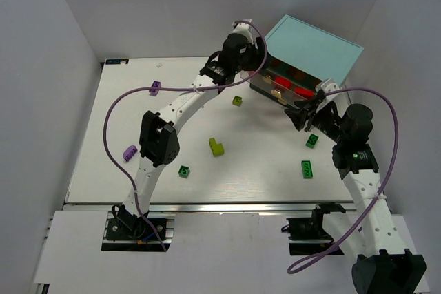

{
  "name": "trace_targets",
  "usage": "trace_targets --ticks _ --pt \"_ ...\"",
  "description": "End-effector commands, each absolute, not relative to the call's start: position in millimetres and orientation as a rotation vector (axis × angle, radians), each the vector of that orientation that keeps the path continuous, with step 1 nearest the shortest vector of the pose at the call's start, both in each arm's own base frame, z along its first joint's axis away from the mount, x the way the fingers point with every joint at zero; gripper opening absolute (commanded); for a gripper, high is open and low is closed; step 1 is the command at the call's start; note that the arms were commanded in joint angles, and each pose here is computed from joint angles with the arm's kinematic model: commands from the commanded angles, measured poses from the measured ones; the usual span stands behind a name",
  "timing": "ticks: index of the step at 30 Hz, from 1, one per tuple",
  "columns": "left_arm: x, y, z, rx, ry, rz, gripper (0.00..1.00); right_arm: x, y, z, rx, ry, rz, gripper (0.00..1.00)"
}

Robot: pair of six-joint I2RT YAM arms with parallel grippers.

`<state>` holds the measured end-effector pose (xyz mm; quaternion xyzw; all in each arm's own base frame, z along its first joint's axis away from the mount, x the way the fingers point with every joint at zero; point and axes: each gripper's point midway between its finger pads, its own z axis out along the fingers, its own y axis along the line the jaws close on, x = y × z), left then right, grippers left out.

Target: Sort the legos into containers by color

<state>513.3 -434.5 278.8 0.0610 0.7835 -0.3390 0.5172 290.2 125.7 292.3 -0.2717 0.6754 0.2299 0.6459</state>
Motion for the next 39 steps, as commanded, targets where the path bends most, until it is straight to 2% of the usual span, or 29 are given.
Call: trace_targets --ticks 1,6,9,14,17,18,19,20,21,22,23,24,25,26,27,28,29,30,31,32,34,39 --pt "505.6 -437.0 350.1 0.131 1.721 -0.908 0.75 281.2 134.2 305.0 -0.729 1.465 0.543 0.54" --pt "491.7 -427.1 405.4 0.113 1.616 -0.961 0.82 264.9 146.7 295.7 -0.887 1.404 0.590 0.65" --pt "485.2 -422.0 418.0 0.128 1.608 -0.987 0.83 264.5 147.1 293.5 -0.899 1.406 0.606 0.65" --pt "491.3 -410.0 407.1 0.119 1.654 -0.949 0.83 265.8 144.6 292.1 -0.891 1.415 0.608 0.65" --pt "480.5 -398.9 421.5 0.131 1.645 -0.927 0.64 260.6 147.5 291.4 -0.923 1.392 0.631 0.65" --pt "466.6 -385.6 444.3 0.148 1.614 -0.908 0.56 256.2 150.0 290.9 -0.956 1.369 0.648 0.65" --pt "462.3 -371.5 452.2 0.122 1.608 -0.862 0.34 253.1 152.3 287.2 -0.977 1.360 0.660 0.61" --pt "457.2 -362.9 431.2 0.123 1.665 -0.818 0.22 250.7 153.2 286.7 -0.998 1.342 0.657 0.57" --pt "448.5 -350.4 430.1 0.111 1.671 -0.789 0.14 248.1 155.1 284.8 -1.019 1.326 0.663 0.52" --pt "413.9 -324.0 470.7 0.106 1.593 -0.814 0.06 248.0 155.2 279.0 -1.041 1.314 0.652 0.44" --pt "406.4 -317.4 417.8 0.117 1.685 -0.777 0.05 248.2 155.6 276.1 -1.054 1.310 0.652 0.40" --pt "390.7 -303.3 412.3 0.113 1.684 -0.767 0.05 248.3 156.5 273.9 -1.065 1.309 0.651 0.35" --pt "359.0 -271.0 440.7 0.078 1.607 -0.764 0.05 250.1 156.0 270.8 -1.070 1.317 0.644 0.19" --pt "346.7 -257.9 427.3 0.071 1.621 -0.742 0.05 255.7 154.6 271.2 -1.066 1.324 0.625 0.11" --pt "337.5 -248.6 375.4 0.081 1.716 -0.695 0.08 256.7 153.3 266.0 -1.058 1.358 0.630 0.07" --pt "327.9 -234.9 364.6 0.068 1.726 -0.662 0.11 258.0 153.8 265.5 -1.057 1.366 0.625 0.05" --pt "309.5 -218.6 367.9 0.059 1.703 -0.661 0.28 261.3 151.9 264.8 -1.049 1.382 0.612 0.05" --pt "302.1 -212.0 323.3 0.079 1.793 -0.614 0.37 265.2 149.6 264.3 -1.038 1.395 0.587 0.06" --pt "296.6 -204.5 310.5 0.077 1.813 -0.589 0.48 267.3 148.9 265.1 -1.035 1.397 0.569 0.07" --pt "287.7 -196.4 301.7 0.089 1.827 -0.570 0.63 272.6 144.0 265.8 -1.016 1.413 0.525 0.08" --pt "278.9 -190.9 263.6 0.118 1.901 -0.535 0.70 276.5 142.7 264.2 -1.011 1.426 0.493 0.10" --pt "267.4 -188.5 229.5 0.230 1.960 -0.500 0.80 289.7 125.1 248.3 -1.023 1.534 0.337 0.16"
